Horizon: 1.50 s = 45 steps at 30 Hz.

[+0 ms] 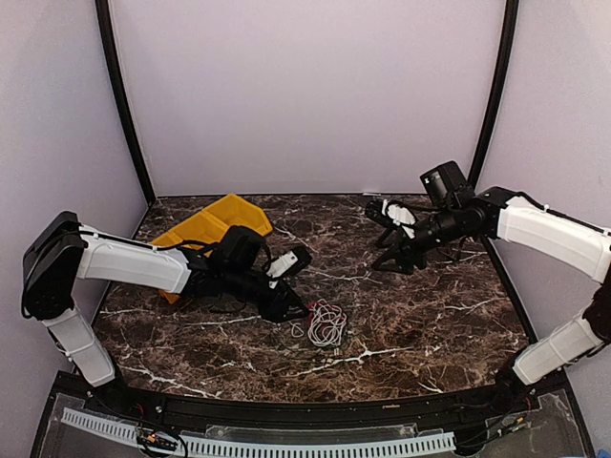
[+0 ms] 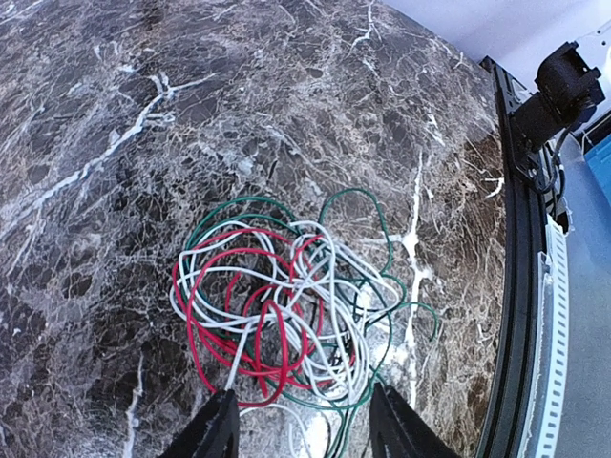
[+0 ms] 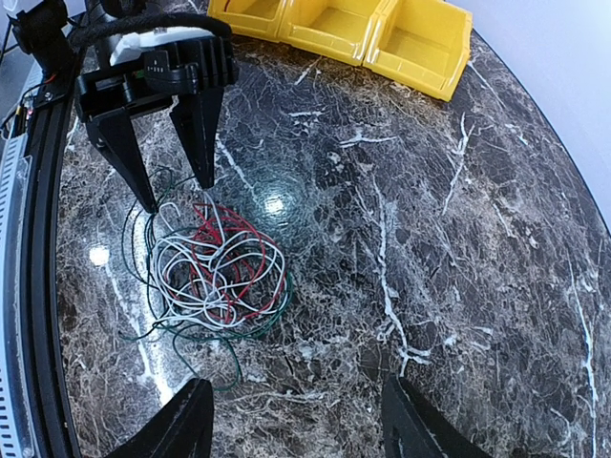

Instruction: Untangle the cables

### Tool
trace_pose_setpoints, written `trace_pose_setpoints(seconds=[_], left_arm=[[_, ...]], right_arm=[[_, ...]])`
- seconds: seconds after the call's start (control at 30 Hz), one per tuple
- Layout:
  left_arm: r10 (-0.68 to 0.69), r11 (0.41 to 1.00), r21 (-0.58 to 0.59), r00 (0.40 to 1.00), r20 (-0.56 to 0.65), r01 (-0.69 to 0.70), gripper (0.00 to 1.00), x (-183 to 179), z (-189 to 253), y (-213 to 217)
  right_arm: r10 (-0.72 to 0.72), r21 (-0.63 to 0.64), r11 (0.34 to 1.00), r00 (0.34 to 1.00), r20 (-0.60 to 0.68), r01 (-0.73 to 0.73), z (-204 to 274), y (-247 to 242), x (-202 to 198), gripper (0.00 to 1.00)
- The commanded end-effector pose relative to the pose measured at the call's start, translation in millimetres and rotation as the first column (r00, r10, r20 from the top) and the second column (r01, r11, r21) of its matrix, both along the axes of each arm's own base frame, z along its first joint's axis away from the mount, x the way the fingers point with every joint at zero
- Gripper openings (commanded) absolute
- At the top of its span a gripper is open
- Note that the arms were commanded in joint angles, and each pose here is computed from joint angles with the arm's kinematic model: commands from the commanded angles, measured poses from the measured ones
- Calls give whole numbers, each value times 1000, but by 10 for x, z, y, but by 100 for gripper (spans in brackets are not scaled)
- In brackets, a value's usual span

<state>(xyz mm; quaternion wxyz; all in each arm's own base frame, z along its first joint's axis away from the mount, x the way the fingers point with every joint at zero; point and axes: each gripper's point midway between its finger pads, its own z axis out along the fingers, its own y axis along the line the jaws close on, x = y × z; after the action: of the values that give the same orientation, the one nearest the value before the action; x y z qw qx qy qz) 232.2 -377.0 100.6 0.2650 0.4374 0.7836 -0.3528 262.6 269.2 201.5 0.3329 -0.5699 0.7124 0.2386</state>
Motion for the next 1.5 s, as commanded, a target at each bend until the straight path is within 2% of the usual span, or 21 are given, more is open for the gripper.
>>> trace_pose_setpoints(seconds=[0.0, 0.63, 0.77, 0.9, 1.07, 1.17, 1.47], left_arm=[[42, 999, -14, 999, 22, -41, 47, 118, 58, -65], [68, 998, -17, 998, 3, -68, 29, 192, 7, -124], [73, 997, -14, 997, -2, -73, 22, 204, -11, -131], [76, 997, -20, 997, -3, -76, 10, 202, -2, -136], [94, 995, -28, 995, 13, -94, 4, 217, 46, -101], [115, 990, -81, 993, 35, -112, 1, 216, 210, -81], [194, 942, -271, 980, -45, -199, 0, 103, 614, 5]], right_arm=[[1, 27, 1000, 1000, 10, -1, 10, 60, 38, 62], [40, 34, 999, 996, -75, -37, -168, 202, 72, 62], [69, 36, 997, 992, -110, -66, -233, 305, 57, 62], [84, 42, 996, 988, -131, -79, -326, 486, 54, 60], [88, 90, 994, 972, -216, -70, -503, 705, 41, 60], [126, 137, 986, 964, -235, -96, -497, 855, -21, 62], [177, 181, 974, 960, -217, -138, -639, 1268, -118, 64]])
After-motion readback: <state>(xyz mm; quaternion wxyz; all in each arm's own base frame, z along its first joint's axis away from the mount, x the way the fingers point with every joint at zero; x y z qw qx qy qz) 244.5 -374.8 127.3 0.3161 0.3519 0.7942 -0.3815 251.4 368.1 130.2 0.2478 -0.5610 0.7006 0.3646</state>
